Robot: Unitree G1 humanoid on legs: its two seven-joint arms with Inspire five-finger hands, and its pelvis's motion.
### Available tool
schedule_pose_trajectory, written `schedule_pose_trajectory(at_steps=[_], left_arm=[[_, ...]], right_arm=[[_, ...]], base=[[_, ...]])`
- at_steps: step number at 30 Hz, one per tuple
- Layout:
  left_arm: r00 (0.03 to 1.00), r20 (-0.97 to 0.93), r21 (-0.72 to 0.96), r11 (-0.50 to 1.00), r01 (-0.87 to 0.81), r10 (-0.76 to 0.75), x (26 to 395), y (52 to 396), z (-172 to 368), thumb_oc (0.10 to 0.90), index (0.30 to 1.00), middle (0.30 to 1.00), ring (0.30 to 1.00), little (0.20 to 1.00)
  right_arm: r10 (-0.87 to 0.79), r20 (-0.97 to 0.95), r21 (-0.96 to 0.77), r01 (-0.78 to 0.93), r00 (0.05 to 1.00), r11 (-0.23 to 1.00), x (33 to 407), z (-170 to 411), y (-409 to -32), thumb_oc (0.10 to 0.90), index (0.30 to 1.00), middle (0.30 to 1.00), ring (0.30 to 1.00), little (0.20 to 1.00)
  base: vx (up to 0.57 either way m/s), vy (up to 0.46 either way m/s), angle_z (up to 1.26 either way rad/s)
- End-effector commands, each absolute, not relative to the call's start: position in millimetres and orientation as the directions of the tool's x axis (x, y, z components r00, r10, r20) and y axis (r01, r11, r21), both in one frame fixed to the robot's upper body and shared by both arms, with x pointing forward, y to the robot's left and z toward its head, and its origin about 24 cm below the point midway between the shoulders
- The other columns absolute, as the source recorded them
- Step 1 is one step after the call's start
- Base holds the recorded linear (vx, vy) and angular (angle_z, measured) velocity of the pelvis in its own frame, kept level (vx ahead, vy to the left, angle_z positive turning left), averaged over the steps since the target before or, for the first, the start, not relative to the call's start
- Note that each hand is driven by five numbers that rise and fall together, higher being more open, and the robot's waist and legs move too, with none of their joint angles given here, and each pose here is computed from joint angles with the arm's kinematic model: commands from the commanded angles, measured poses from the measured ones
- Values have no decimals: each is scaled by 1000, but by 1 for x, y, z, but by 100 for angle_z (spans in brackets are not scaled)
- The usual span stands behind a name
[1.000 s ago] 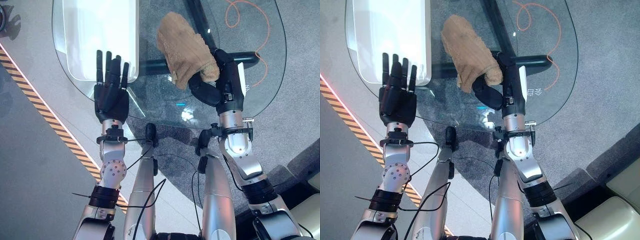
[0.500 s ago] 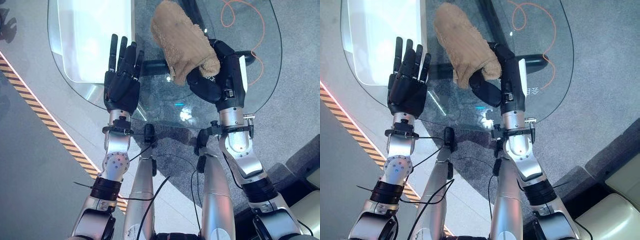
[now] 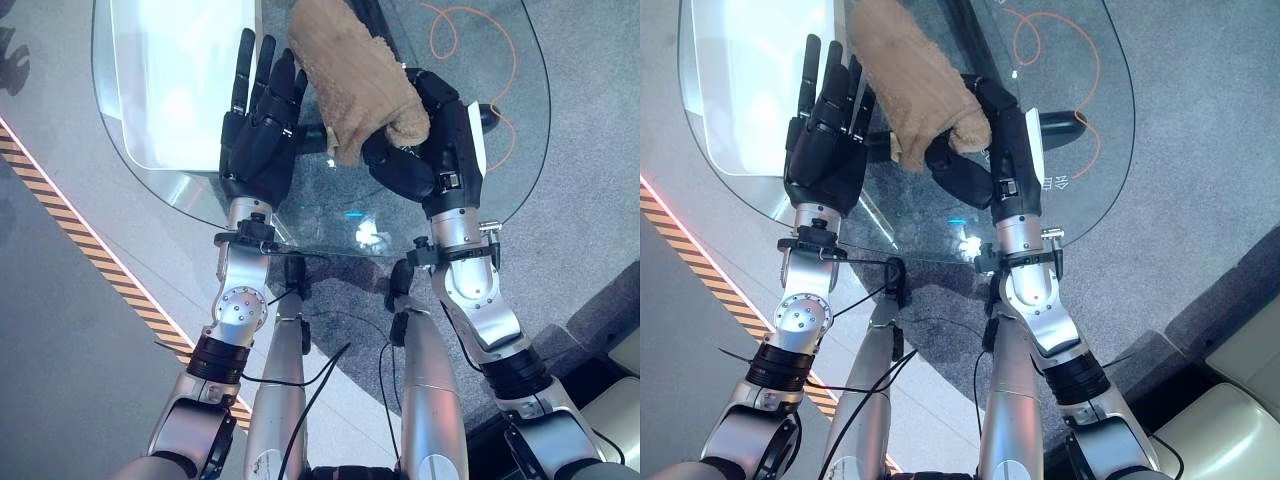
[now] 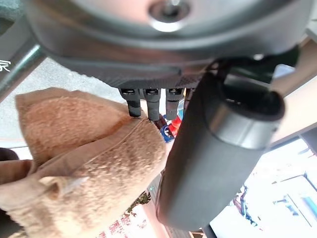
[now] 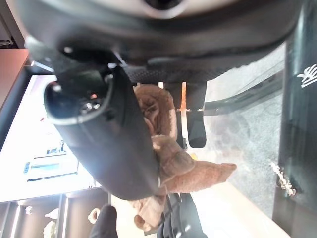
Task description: Wipe the table with a cloth and put it in the basket.
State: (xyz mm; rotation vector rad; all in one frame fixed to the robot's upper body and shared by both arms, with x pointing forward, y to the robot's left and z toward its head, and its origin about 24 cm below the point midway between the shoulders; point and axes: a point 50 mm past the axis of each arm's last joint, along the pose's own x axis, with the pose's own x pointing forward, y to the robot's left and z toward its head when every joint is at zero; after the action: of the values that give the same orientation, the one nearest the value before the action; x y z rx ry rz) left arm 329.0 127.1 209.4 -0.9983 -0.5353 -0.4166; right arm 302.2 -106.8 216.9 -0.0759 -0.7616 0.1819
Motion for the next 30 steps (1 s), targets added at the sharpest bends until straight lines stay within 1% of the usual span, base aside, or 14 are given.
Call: schedule_pose_trajectory(at_steps=[1,14,19,25,30], left_arm=[[627,771,-490,526,696,-111,320,119,262,800,900,900,900,900],[645,755,-493,550,674,-114,326,115,264,800,900,900,900,900],[623,770,-469,541,698,-135,326,113,266,800,900,900,900,900],[585,793,-431,522,736,-170,323,109,270,800,900,900,900,900],[574,795,-413,520,748,-195,322,106,272,800,900,900,900,900]], right_arm=[[210,943,-125,-313,257,941,248,301,-83,100,300,300,300,200],[238,938,-147,-336,250,930,247,303,-76,100,300,300,300,200],[254,931,-159,-334,264,929,249,303,-74,100,300,300,300,200],[309,900,-202,-336,306,920,255,297,-70,100,300,300,300,200],[341,883,-229,-338,322,913,258,295,-68,100,300,300,300,200]], base=[[0,0,0],[0,0,0],[0,0,0],[0,0,0],[0,0,0]])
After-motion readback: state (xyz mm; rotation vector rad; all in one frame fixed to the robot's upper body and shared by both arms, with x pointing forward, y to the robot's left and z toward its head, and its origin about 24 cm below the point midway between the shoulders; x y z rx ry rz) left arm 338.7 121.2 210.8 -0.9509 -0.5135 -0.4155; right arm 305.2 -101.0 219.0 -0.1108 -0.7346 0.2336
